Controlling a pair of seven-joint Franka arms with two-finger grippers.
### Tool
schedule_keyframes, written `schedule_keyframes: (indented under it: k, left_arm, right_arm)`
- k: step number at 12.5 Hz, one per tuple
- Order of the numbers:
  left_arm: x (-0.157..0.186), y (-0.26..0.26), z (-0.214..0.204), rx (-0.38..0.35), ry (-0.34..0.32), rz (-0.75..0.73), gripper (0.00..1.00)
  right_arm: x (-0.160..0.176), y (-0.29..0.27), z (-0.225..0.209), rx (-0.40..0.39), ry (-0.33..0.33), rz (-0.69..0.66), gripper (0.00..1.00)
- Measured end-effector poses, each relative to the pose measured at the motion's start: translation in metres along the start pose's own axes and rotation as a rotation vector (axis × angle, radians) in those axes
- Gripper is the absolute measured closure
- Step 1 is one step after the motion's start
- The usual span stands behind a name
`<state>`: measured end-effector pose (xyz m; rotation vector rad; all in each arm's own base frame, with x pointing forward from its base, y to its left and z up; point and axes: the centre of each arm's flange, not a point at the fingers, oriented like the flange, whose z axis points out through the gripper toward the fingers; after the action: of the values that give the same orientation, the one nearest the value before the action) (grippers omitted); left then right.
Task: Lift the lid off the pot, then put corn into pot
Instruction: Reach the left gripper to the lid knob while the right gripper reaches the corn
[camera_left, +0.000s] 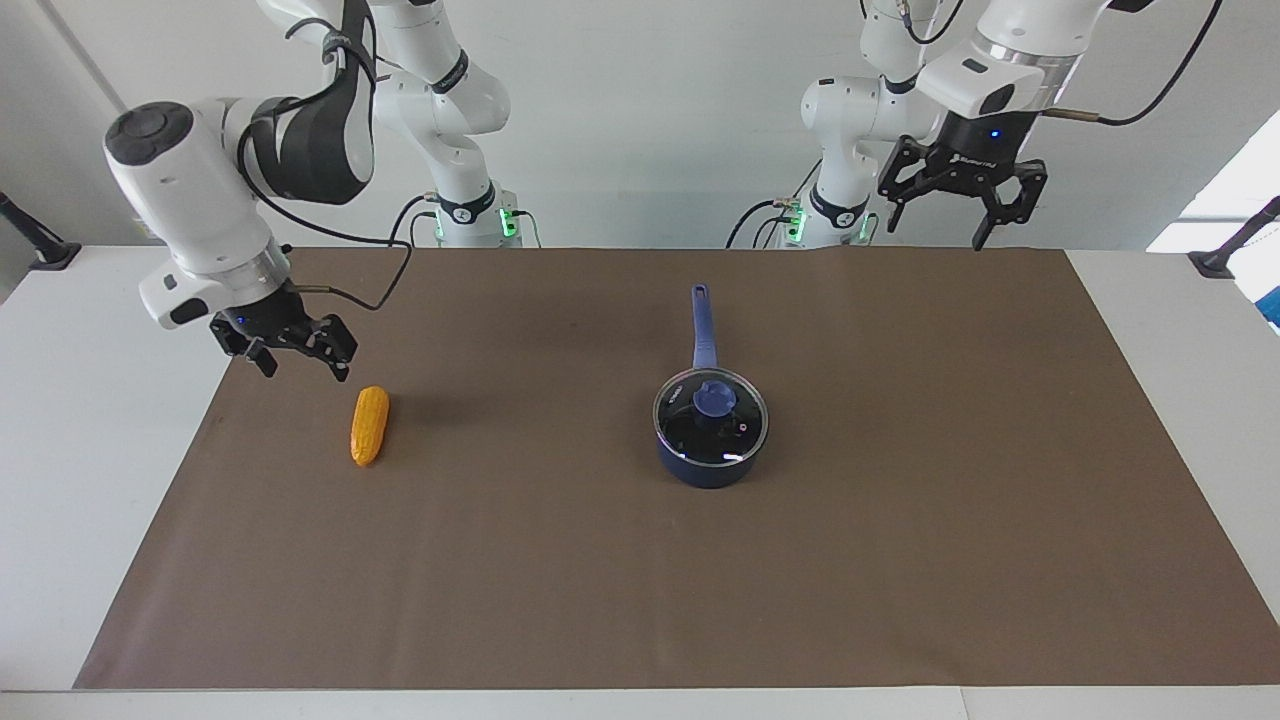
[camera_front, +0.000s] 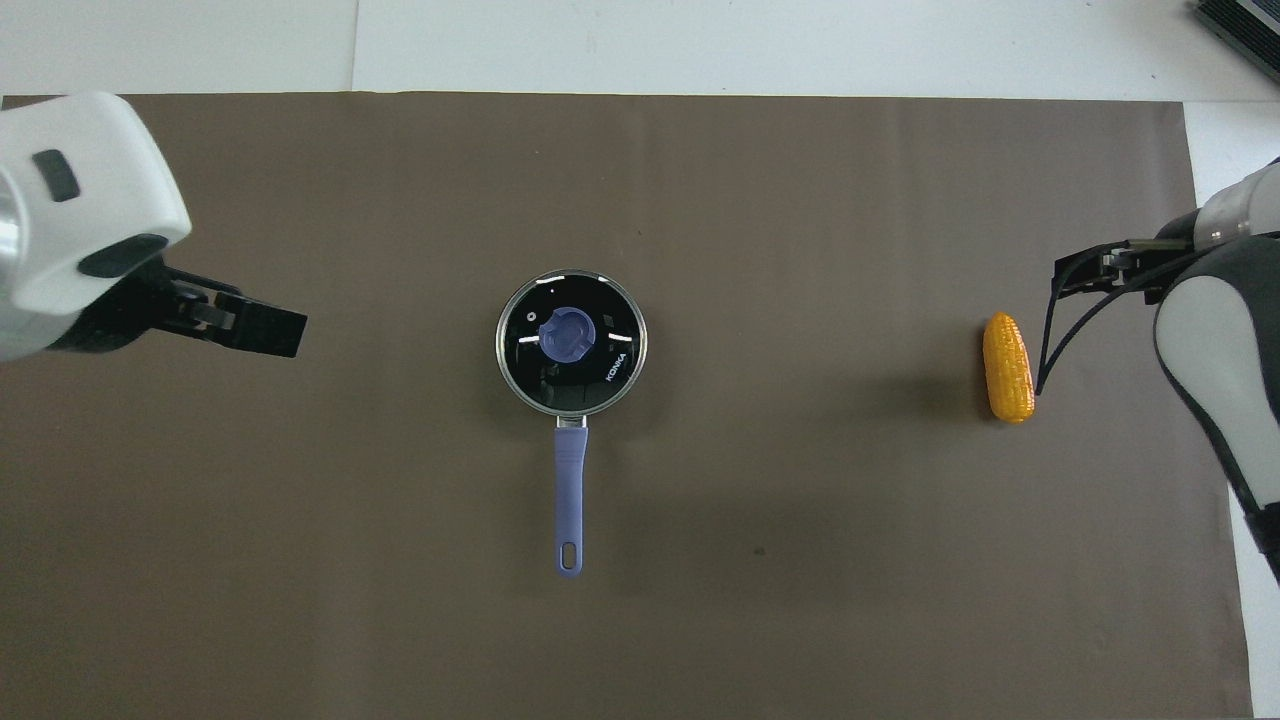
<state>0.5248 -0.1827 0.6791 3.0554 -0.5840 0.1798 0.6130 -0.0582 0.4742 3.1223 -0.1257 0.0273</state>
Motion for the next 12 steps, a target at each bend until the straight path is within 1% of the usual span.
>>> schedule_keyframes:
  k: [2, 4, 6, 8, 10, 12]
  left_arm:
    - [0.009, 0.040, 0.029, -0.010, 0.001, 0.006, 0.00]
    - [0.017, 0.084, 0.059, -0.022, 0.011, -0.007, 0.00]
    - [0.022, 0.128, 0.086, -0.037, 0.021, -0.025, 0.00]
    - [0.025, 0.166, 0.113, -0.047, 0.011, -0.019, 0.00]
    - [0.030, 0.185, 0.142, -0.051, 0.000, -0.014, 0.00]
    - [0.038, 0.195, 0.177, -0.037, 0.004, -0.008, 0.00]
  right_arm:
    - [-0.005, -0.004, 0.046, 0.000, 0.002, -0.006, 0.00]
    - [-0.012, -0.006, 0.083, -0.001, 0.005, -0.009, 0.00]
    - [-0.021, -0.006, 0.112, -0.001, -0.020, -0.009, 0.00]
    - [-0.026, -0.002, 0.140, -0.003, -0.032, -0.003, 0.00]
    - [-0.025, -0.002, 0.161, -0.005, -0.037, -0.002, 0.00]
    - [-0.023, -0.002, 0.171, -0.006, -0.027, -0.011, 0.00]
